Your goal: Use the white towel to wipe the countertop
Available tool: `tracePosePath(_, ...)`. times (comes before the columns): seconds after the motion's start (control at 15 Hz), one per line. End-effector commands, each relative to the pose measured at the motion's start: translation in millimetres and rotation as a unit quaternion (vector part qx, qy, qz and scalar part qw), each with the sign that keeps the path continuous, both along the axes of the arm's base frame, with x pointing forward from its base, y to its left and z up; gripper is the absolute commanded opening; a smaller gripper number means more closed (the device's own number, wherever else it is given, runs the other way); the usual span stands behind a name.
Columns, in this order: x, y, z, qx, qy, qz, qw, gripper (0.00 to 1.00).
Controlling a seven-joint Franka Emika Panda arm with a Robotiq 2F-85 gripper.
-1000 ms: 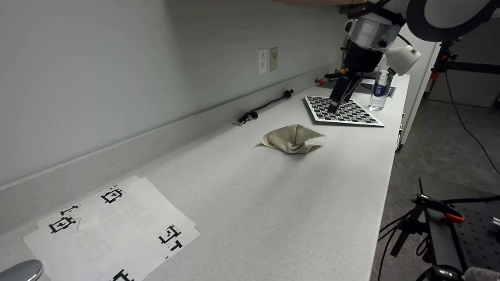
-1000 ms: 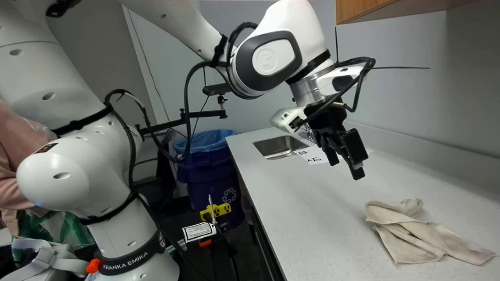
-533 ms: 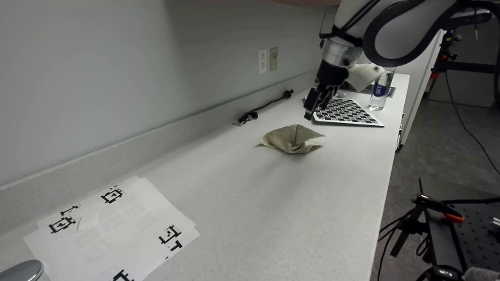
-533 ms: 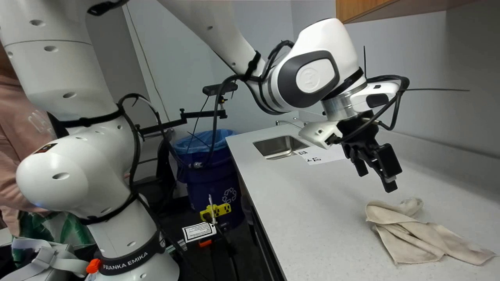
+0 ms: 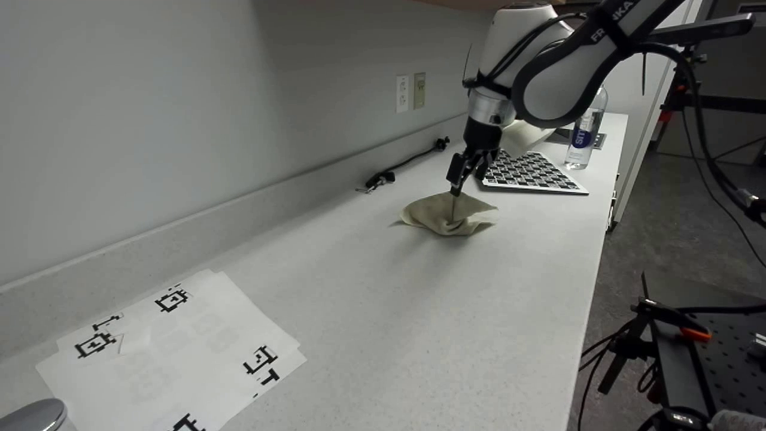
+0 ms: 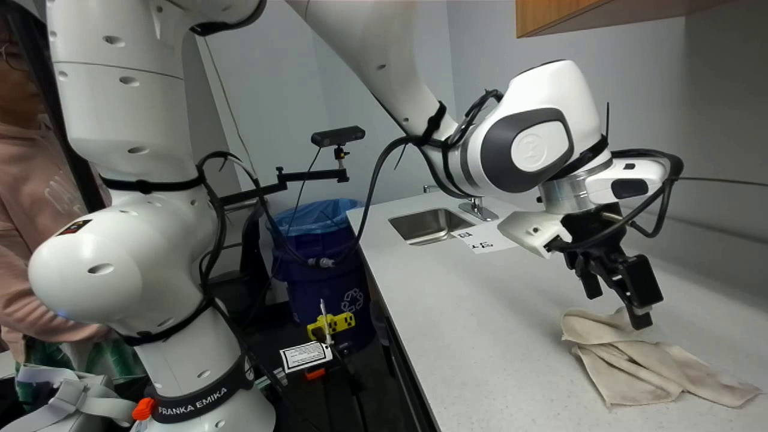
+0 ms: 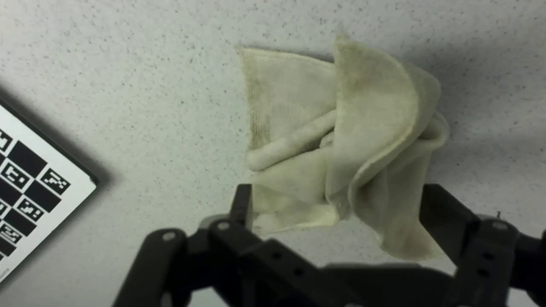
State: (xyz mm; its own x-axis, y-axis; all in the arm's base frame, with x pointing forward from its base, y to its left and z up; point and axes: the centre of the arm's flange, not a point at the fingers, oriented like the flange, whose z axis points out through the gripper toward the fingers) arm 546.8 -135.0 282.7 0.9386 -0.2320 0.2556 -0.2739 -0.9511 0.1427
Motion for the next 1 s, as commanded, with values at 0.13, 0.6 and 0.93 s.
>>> tracePosePath(0.13,27,-5,-34,0.014,0.014,-0.016,0.9997,1.00)
tracePosePath(0.6,42,3,-54,0.021,0.020,-0.022,0.9993,1.00)
tracePosePath(0.93,42,2,-66,0.016,0.024,-0.025,0.9993,1.00)
